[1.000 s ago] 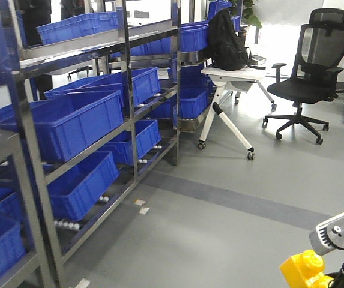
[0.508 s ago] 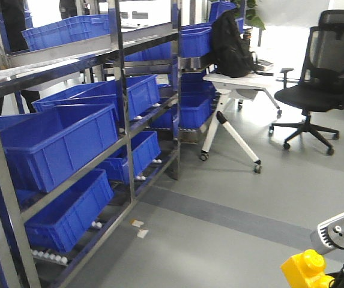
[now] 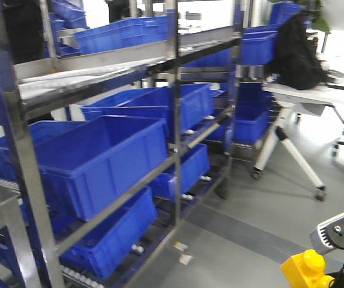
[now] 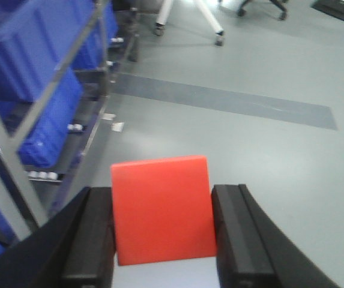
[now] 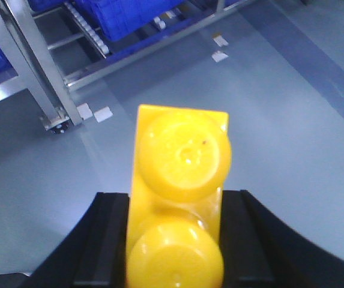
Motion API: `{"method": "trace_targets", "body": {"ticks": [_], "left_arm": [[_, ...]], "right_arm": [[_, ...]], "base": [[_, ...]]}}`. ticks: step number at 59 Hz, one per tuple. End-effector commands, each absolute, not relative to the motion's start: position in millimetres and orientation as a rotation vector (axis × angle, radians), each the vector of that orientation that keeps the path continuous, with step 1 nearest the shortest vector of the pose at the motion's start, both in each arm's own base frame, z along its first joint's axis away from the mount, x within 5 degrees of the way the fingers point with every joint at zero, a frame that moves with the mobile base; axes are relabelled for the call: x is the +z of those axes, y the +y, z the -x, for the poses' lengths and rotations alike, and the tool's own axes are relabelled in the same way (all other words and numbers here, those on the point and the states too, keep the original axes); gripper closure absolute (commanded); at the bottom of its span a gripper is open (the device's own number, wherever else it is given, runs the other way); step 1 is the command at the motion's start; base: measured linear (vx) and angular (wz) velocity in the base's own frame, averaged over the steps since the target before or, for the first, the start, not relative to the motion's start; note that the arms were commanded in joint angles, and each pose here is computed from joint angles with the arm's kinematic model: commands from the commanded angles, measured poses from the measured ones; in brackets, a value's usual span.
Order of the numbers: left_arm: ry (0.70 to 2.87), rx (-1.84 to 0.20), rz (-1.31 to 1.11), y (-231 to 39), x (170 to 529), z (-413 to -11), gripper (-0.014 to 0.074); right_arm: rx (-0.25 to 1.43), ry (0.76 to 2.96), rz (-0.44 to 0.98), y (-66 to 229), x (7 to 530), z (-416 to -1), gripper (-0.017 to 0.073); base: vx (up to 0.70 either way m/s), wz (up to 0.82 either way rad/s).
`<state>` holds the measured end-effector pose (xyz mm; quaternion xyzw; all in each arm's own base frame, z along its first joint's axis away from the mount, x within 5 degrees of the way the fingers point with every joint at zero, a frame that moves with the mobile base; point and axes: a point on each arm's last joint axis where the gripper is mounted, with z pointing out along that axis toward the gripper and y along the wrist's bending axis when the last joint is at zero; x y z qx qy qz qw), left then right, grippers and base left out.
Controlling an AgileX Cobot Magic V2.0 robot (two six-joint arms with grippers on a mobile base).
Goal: Pick red and yellow blocks into blue bin
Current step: 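Drive up to the large blue bin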
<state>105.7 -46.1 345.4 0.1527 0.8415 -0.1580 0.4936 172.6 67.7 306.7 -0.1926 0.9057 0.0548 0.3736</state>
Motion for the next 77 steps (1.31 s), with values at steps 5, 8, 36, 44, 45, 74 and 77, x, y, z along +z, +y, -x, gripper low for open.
{"method": "trace_targets", "body": {"ticks": [5,8,36,44,45,74,77], "left_arm": [[1.946,-0.406,-0.335,-46.7,360.3,-106.8,0.0351],[1.946,-0.406,-0.335,-46.7,360.3,-106.8,0.0351],[1.946,-0.406,-0.335,-46.7,360.3,-106.8,0.0351],[1.947,-0.406,-0.335,-46.7,360.2,-106.7,0.0351],[1.947,-0.406,-0.335,-46.7,360.2,-106.7,0.0349],[1.947,-0.406,-0.335,-46.7,360.2,-106.7,0.0349],[1.947,-0.406,-0.335,-46.7,360.2,-106.7,0.0349]], "right_arm": [[0.146,2.212,0.482,68.5,323.5,-175.8,0.0331],[0.146,2.212,0.482,68.5,323.5,-175.8,0.0331],[0.146,2.212,0.482,68.5,323.5,-175.8,0.0331],[0.146,2.212,0.482,68.5,323.5,-175.8,0.0331],[0.146,2.212,0.482,68.5,323.5,-175.8,0.0331],[0.146,2.212,0.482,68.5,323.5,-175.8,0.0331],[0.146,2.212,0.482,68.5,323.5,-175.8,0.0331]], "base": [[0.32,0.35],[0.3,0.36],[0.23,0.48],[0.15,0.62],[0.14,0.61],[0.1,0.53],[0.05,0.44]]}}
